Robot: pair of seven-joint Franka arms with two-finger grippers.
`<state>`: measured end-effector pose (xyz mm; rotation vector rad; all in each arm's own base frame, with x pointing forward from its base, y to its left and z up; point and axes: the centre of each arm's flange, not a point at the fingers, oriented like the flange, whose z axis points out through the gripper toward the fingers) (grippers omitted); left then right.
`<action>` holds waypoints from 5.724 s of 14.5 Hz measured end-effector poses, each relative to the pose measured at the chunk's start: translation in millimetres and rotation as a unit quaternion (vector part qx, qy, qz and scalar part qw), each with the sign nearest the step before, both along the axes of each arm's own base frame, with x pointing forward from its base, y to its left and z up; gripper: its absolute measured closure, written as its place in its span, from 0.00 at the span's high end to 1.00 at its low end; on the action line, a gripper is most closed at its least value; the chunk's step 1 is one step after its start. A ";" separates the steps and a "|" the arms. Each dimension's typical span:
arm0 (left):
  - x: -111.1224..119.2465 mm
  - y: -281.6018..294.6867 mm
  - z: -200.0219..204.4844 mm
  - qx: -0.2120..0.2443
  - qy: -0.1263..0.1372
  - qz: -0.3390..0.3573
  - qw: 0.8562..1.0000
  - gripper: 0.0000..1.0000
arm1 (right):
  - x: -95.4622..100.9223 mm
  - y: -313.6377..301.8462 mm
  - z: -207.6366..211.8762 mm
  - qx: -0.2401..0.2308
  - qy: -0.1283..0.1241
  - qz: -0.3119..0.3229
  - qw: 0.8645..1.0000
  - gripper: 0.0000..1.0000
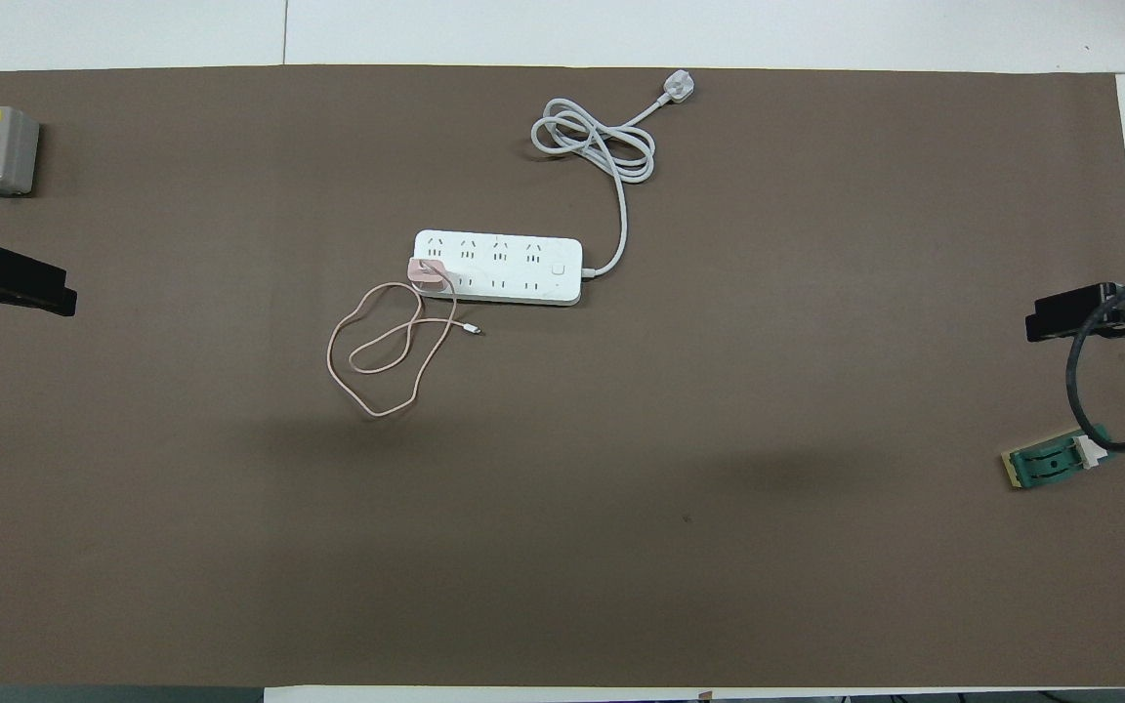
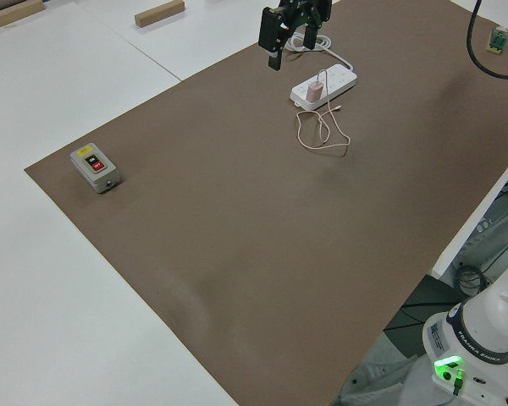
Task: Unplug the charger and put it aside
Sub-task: 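Move the left gripper toward the pink charger while the right gripper approaches the strip, then grasp the pink charger with the left gripper while the right gripper grips the strip, then hold the power strip steady with the right gripper and the charger with the left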
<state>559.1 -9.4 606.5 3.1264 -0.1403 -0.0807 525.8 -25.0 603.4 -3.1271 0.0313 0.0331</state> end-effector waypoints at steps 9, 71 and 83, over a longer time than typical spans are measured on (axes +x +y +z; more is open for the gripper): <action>3.1 -7.9 -1.7 0.004 -0.004 0.093 0.996 1.00 | -0.6 1.0 -4.0 0.000 0.005 0.001 1.000 1.00; 83.1 -294.7 -262.0 0.084 0.017 0.664 0.743 0.33 | 136.7 331.0 -339.6 0.209 0.191 -0.619 0.732 1.00; 83.2 -294.6 -261.9 0.084 0.016 0.664 0.743 0.33 | 135.0 336.3 -342.6 0.213 0.189 -0.623 0.729 0.97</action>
